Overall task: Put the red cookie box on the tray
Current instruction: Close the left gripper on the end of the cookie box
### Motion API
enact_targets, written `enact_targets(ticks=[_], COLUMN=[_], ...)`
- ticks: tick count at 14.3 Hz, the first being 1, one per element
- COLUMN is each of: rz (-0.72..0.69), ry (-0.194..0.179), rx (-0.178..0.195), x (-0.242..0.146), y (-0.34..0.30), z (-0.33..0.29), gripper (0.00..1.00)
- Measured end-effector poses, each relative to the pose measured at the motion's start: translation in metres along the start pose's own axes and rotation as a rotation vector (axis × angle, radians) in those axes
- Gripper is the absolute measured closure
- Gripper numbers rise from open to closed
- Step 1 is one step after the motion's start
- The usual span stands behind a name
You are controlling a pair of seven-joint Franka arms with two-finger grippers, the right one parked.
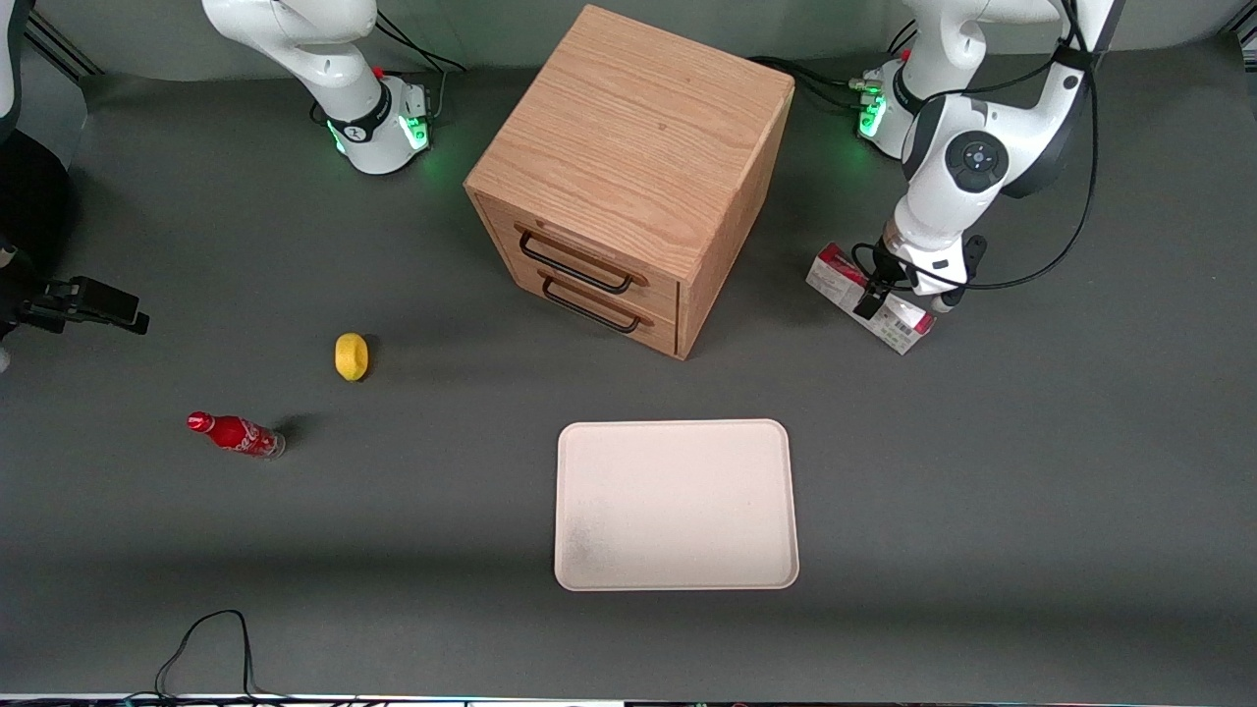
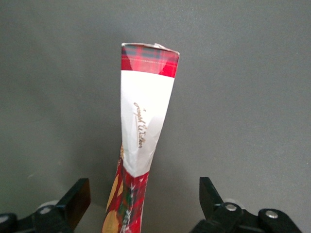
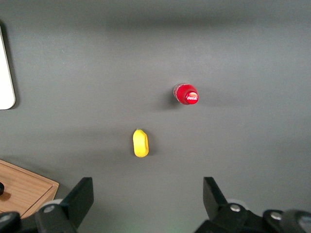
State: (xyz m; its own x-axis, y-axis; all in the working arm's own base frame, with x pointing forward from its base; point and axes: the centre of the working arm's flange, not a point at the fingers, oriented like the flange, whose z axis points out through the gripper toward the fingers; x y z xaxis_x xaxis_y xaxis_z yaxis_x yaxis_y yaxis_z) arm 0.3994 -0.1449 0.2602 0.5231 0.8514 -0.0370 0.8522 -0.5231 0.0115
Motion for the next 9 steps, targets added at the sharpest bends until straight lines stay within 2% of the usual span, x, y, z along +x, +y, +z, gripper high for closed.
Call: enact_targets(ticks=[2, 3, 6, 9], rz=[-0.001, -0.001, 0.006, 0.012], ry=[0.0, 0.001, 0.003, 0.006], rx=[-0.006, -0.008, -0.002, -0.001], x=[0.001, 0.001, 0.001, 0.001], y=[0.001, 0.002, 0.001, 0.001], z=[0.007, 0.01, 0.015, 0.015], gripper=[0.0, 0.07, 0.44, 0.76])
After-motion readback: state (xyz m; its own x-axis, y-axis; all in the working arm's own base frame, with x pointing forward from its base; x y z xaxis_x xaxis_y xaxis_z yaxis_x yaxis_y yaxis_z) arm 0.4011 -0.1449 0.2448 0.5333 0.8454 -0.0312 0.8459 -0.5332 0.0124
